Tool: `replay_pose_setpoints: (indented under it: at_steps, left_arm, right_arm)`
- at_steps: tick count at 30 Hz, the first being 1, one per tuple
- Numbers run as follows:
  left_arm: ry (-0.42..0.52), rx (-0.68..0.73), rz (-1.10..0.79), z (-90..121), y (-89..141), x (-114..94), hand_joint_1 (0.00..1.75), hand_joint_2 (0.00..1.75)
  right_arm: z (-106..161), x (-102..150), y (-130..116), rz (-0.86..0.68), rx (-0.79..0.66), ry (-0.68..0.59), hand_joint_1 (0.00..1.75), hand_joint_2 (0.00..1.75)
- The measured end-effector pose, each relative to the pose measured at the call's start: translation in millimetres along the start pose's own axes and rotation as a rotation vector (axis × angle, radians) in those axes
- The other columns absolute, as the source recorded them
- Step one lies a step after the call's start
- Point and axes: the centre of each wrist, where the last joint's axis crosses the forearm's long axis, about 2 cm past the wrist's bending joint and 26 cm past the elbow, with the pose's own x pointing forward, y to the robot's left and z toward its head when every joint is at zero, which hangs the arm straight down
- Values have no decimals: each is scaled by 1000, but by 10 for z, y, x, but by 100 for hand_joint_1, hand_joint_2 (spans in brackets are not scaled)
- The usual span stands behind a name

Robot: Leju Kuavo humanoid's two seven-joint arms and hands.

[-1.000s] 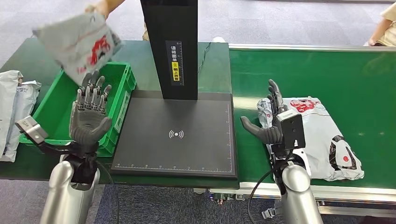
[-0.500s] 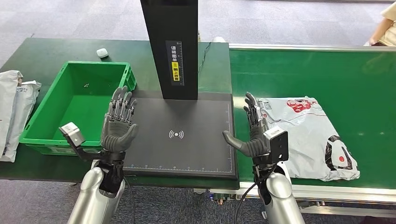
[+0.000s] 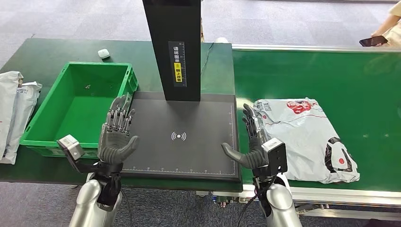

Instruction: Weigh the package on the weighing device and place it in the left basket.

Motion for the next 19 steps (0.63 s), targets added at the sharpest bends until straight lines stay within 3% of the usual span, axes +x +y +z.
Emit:
replay_pose_setpoints:
  at_steps: [19]
  left_arm:
    - [43, 3, 25, 316, -44, -103, 0, 175]
  right_arm:
    - [183, -17, 73, 24, 12, 4, 0, 175]
